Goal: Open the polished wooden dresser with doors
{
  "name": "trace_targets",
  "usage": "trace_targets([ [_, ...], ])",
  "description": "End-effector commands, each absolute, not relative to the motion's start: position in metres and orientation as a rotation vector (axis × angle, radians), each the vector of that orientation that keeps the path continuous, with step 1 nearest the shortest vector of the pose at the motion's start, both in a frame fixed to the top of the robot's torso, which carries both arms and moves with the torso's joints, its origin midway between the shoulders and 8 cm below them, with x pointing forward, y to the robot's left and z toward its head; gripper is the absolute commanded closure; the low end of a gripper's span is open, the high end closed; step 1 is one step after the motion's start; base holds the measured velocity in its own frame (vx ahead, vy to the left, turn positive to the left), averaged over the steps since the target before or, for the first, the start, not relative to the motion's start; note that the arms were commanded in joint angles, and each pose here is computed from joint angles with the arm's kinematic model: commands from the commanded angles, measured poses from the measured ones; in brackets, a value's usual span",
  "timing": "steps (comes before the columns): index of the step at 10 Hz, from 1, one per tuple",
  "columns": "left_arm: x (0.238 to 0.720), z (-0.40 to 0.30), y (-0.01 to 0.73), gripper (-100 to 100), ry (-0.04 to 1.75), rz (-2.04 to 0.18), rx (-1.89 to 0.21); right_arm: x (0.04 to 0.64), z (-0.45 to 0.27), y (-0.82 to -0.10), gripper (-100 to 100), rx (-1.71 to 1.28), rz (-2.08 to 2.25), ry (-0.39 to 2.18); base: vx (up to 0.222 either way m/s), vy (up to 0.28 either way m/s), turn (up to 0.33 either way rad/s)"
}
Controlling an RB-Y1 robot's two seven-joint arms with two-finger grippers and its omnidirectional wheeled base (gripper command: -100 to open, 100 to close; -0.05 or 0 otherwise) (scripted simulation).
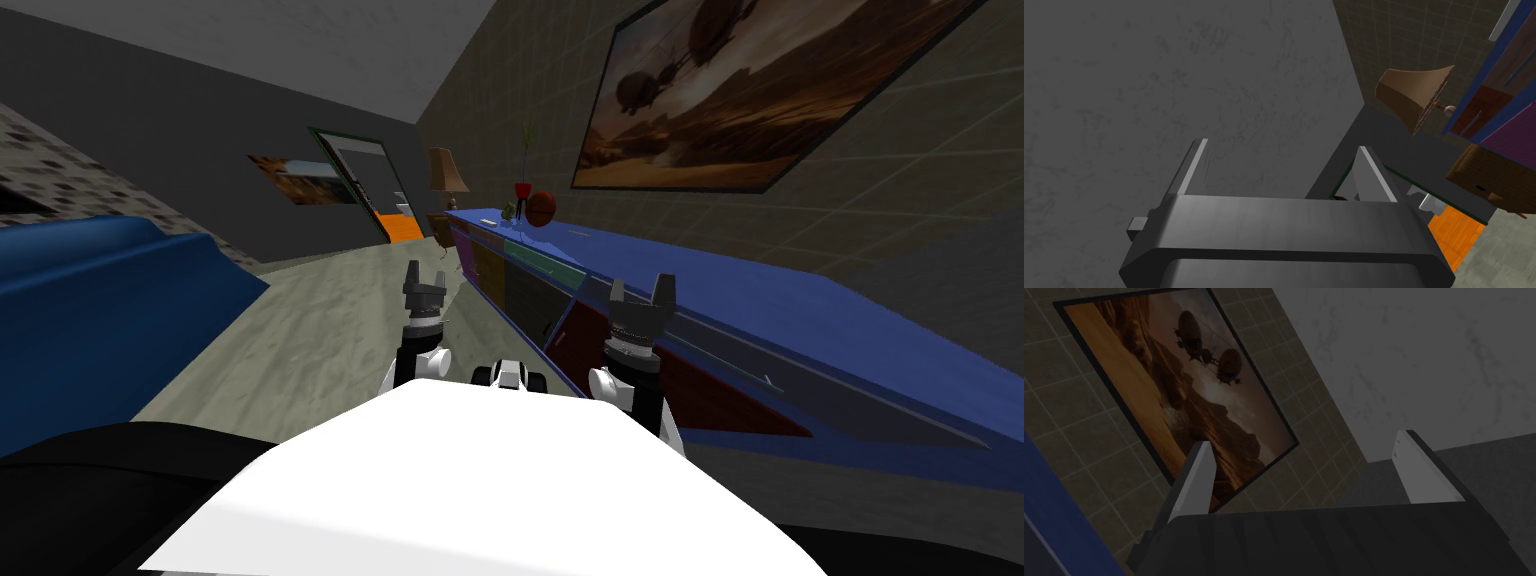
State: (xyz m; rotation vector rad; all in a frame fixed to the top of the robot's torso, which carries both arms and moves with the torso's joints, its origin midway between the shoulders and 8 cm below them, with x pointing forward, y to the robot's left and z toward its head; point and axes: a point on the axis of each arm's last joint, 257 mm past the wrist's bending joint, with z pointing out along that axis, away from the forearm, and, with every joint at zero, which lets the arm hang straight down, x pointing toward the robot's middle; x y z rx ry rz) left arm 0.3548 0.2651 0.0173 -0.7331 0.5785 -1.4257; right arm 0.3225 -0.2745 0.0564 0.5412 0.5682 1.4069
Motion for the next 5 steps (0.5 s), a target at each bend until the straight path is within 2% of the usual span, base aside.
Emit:
trace_targets([
  [1, 0.355, 0.017, 0.265, 0, 0.579, -1.426, -0.733, 0.326, 0.051, -0.267, -100, 0.467, 1.328, 0.656, 0.05, 0.053, -0.05],
  [5, 0.355, 0.017, 0.265, 0, 0.579, -1.426, -0.733, 0.332, 0.039, -0.255, -100, 0.314, 1.156, 0.798, 0.049, 0.064, -0.065],
])
